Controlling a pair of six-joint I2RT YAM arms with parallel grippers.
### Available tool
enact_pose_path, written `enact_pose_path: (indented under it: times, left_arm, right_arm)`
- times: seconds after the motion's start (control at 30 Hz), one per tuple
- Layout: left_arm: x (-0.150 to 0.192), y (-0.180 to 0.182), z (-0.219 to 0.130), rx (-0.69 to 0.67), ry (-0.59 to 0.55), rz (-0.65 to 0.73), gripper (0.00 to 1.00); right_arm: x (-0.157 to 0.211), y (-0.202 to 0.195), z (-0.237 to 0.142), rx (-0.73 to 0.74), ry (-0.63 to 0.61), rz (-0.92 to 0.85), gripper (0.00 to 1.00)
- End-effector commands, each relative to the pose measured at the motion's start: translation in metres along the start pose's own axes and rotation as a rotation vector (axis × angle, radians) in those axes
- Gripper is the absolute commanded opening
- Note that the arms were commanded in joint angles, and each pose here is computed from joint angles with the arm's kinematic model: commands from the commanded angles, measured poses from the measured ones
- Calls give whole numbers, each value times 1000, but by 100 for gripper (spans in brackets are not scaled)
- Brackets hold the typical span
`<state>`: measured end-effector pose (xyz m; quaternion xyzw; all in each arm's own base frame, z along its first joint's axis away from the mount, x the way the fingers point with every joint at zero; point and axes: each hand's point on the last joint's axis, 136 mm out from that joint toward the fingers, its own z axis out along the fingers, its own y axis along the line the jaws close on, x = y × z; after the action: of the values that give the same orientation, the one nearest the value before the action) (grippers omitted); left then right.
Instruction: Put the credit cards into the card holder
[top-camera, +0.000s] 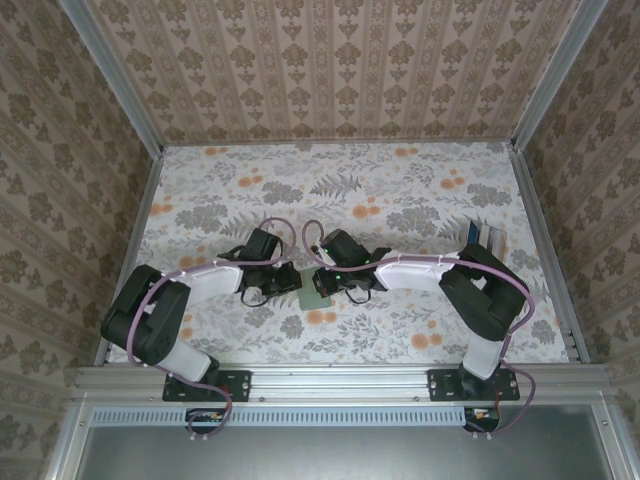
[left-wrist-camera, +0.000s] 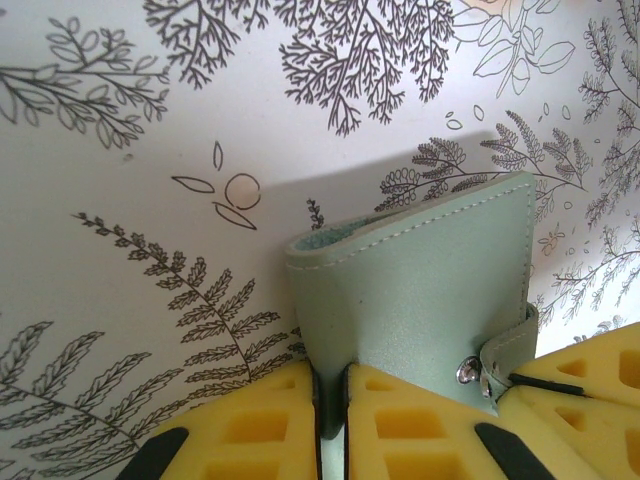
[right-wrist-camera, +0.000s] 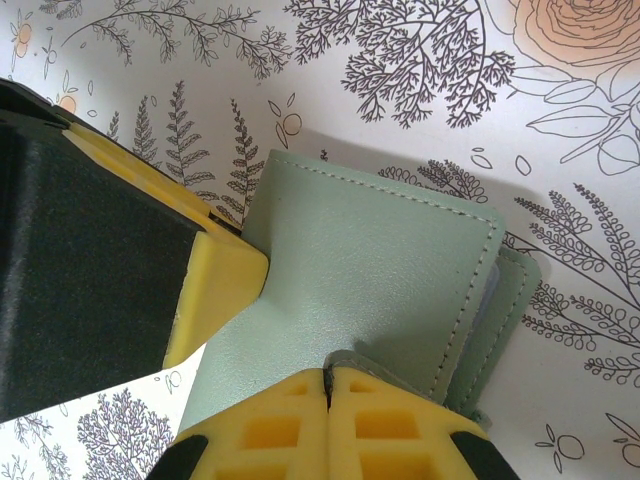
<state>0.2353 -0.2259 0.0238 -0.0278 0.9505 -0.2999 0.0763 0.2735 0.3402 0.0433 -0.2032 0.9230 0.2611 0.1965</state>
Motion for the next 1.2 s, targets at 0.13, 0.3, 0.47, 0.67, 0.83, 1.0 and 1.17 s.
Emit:
enact_pose_path:
  times: [0.13, 0.3, 0.47, 0.67, 0.83, 1.0, 1.17]
  left_arm:
    - [8, 10, 5, -39, 37, -26, 12]
    - [7, 9, 5, -35, 35, -25, 12]
    - [7, 8, 5, -33, 34, -22, 12]
    - [7, 8, 5, -34, 34, -19, 12]
    - [9, 10, 5, -40, 36, -24, 12]
    - [11, 16, 5, -59, 46, -43, 12]
    - [12, 20, 9, -59, 56, -77, 10]
  right_arm:
    - [4, -1, 9, -11, 26, 17, 0]
    - [2, 0, 9, -17, 24, 17, 0]
    - [2, 1, 15, -18, 29, 31, 0]
    - [13, 1, 22, -8, 60, 33, 0]
    - [22, -11, 16, 45, 79, 8, 0]
    - [39, -13, 14, 41, 115, -31, 0]
    - [61, -23, 19, 90, 175, -113, 0]
